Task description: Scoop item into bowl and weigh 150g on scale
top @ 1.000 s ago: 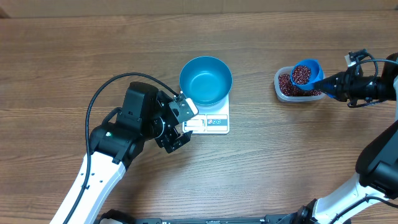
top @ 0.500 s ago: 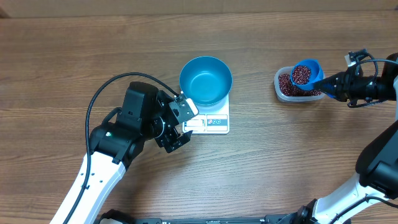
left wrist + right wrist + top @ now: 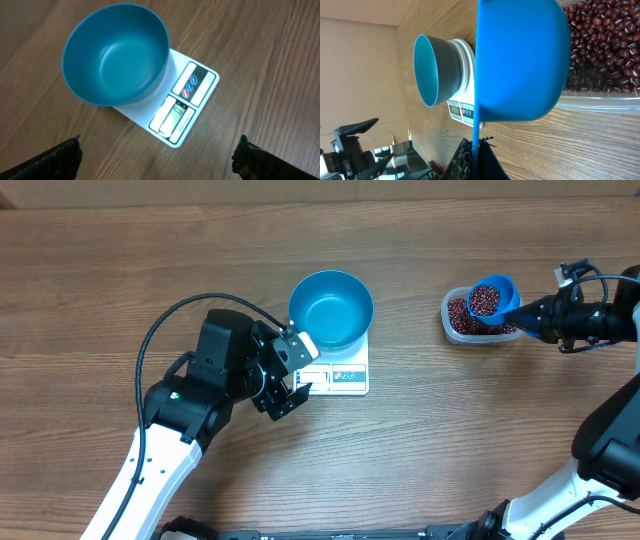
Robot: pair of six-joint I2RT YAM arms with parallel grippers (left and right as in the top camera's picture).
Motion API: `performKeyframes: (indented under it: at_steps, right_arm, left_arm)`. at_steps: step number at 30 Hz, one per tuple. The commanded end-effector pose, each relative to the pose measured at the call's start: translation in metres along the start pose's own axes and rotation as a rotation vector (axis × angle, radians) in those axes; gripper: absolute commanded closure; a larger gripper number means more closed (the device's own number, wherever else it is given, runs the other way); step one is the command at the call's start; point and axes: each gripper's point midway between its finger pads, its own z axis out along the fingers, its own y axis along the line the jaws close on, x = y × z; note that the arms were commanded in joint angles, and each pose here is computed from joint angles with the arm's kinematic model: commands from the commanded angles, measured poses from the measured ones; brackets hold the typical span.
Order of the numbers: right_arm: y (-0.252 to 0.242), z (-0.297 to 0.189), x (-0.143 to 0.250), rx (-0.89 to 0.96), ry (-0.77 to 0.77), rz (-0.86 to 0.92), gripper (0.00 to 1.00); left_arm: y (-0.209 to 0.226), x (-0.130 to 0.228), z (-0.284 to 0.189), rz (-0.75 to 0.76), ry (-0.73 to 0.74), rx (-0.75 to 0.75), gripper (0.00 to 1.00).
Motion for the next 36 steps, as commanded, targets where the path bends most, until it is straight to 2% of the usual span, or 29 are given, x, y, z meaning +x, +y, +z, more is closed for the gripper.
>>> performKeyframes:
  at_steps: [1, 18, 26, 36]
  right_arm:
    - [0.002, -0.001, -0.002, -0.015, -0.009, -0.008, 0.96]
    - [0.004, 0.000, -0.001, -0.021, -0.005, 0.023, 0.96]
    - [0.018, 0.002, 0.005, -0.079, 0.012, 0.006, 0.96]
    - [0.058, 0.034, 0.011, -0.095, 0.106, -0.103, 0.96]
  left_arm:
    - [0.006, -0.011, -0.005, -0.040, -0.031, -0.012, 0.00]
    - [0.004, -0.007, -0.005, -0.045, -0.015, -0.003, 0.00]
    - [0.003, -0.007, -0.005, -0.046, -0.013, -0.002, 0.01]
    - [0.003, -0.007, -0.005, -0.046, -0.012, -0.001, 0.00]
